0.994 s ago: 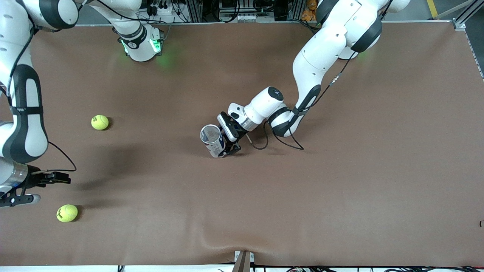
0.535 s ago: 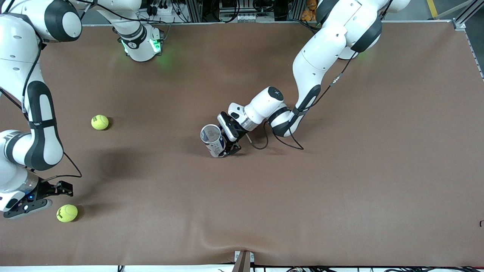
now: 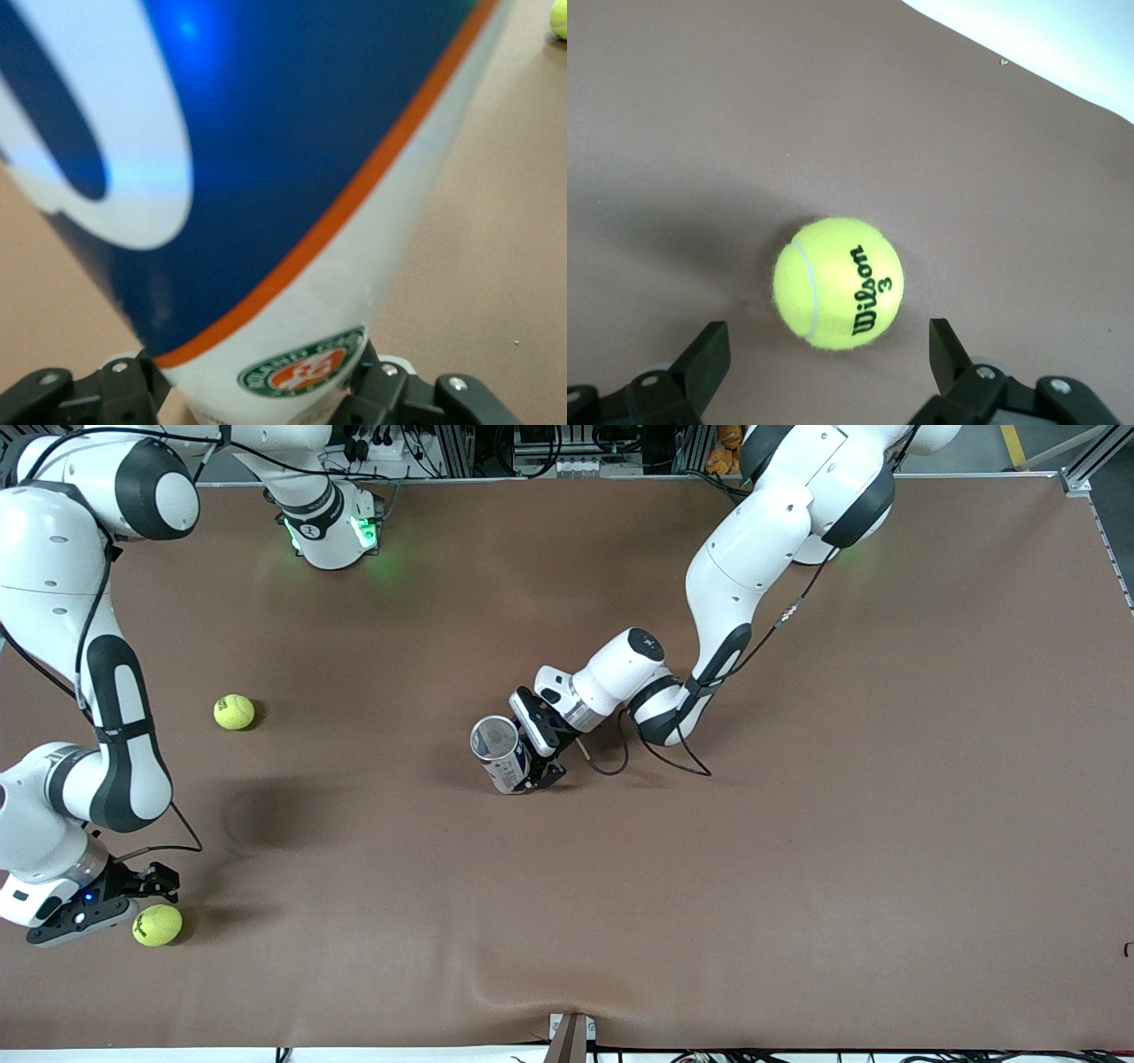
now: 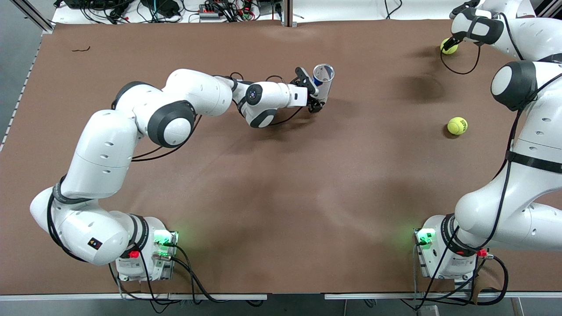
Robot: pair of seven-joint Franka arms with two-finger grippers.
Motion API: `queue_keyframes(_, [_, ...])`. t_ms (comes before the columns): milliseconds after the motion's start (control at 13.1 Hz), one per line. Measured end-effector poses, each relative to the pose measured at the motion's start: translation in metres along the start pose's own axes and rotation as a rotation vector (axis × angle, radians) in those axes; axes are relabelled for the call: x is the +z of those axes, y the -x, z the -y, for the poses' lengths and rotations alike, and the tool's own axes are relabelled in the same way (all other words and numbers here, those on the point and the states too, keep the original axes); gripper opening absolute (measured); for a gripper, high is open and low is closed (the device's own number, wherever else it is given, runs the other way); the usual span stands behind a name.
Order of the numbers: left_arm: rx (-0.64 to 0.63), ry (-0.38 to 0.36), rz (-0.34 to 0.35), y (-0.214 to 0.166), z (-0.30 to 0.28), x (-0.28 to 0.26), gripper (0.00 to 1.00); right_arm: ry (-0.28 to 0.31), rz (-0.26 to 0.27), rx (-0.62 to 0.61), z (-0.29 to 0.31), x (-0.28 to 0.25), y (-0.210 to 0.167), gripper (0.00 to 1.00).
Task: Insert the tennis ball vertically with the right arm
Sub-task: 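Reach the right gripper to the nearer tennis ball and grasp it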
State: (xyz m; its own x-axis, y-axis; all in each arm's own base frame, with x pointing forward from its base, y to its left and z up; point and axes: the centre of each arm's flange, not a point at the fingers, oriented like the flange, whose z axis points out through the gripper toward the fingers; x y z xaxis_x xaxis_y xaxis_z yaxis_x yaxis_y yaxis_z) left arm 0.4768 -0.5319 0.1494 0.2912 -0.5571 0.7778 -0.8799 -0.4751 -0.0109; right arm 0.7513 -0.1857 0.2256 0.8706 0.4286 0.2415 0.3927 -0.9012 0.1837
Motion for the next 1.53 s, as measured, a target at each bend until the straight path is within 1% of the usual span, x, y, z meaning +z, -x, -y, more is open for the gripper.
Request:
queue_keyframes(153, [0.000,0.000,0.000,0.000,0.000,0.000,0.78,0.010,-0.012,-0.010,0.000,0.003,0.000,1.00])
queue_keyframes(382, [0.003,0.001,0.000,0.000,-0.001,0.000,0.77,0.006,-0.023,-0.021,0.004,0.006,-0.004,1.00])
queue_keyframes(459, [0.004,0.003,0.000,0.000,-0.002,0.000,0.77,0.005,-0.033,-0.024,0.007,0.005,-0.007,1.00])
queue_keyframes(612, [0.006,0.005,-0.001,-0.001,-0.004,0.001,0.76,0.028,-0.071,-0.026,0.008,0.005,-0.012,1.00])
queue_keyframes(765, [0.007,0.006,-0.001,-0.001,-0.005,0.001,0.76,0.035,-0.082,-0.028,0.011,0.013,-0.011,1.00])
queue_keyframes(1376, [0.007,0.006,-0.001,-0.001,-0.006,0.001,0.76,0.026,-0.065,-0.021,0.012,0.036,0.002,1.00])
queue_keyframes(1529, [0.007,0.006,-0.001,-0.001,-0.006,0.001,0.76,0.033,-0.070,-0.020,0.012,0.041,0.005,1.00])
